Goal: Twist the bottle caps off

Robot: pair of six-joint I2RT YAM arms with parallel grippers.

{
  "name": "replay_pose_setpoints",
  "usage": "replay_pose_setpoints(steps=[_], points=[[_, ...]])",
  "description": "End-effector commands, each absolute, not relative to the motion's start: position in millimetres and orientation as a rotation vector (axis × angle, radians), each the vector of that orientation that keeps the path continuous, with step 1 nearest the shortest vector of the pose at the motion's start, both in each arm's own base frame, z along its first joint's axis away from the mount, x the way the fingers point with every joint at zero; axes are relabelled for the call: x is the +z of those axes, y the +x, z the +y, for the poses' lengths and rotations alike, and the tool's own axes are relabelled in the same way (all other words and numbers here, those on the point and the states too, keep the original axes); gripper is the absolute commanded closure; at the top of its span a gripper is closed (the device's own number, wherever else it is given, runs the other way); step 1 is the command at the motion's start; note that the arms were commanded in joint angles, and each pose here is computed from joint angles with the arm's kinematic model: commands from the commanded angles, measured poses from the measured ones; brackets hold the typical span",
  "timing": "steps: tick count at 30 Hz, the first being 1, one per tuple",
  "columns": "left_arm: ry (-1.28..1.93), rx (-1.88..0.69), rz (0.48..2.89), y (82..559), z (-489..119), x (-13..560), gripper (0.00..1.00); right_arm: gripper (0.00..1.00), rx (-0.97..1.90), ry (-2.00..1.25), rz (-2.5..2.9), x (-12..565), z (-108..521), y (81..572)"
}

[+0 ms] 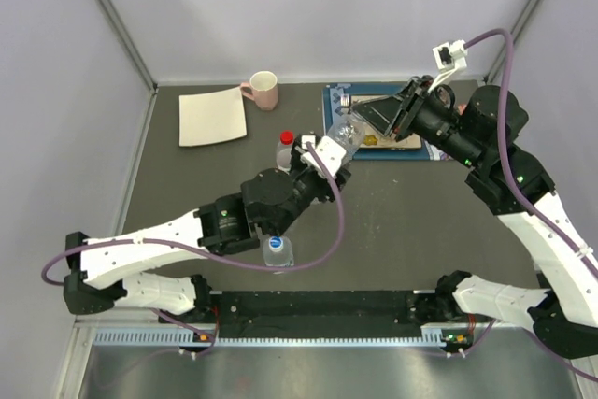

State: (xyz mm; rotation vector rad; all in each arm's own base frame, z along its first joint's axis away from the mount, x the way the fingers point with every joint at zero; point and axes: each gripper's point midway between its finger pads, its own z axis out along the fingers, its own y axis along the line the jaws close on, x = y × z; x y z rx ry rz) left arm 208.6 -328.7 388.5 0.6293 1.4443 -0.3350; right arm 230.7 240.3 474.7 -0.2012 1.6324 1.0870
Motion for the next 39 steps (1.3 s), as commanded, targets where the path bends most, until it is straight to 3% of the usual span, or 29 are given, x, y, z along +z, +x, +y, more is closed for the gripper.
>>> replay_pose_setpoints(steps=[1, 7, 18, 30, 39], points=[[0.680, -0.779, 1.362, 178, -337, 424, 0.56, 1.00, 1.107, -0.409, 1.567, 491, 244, 203], [0.875, -1.233, 1.226, 137, -332, 445, 0.57, 1.00, 1.172, -0.601, 1.538, 496, 250, 177], [1.212, -1.668, 1.079, 74, -323, 454, 0.56, 1.00, 1.365, -1.038, 1.218, 511, 251, 95], [1.318, -1.854, 0.981, 55, -322, 456, 0.54, 1.00, 1.528, -1.409, 0.882, 506, 232, 22], [1.344, -1.919, 0.977, 55, -327, 454, 0.54, 1.00, 1.588, -1.528, 0.846, 481, 231, 13]])
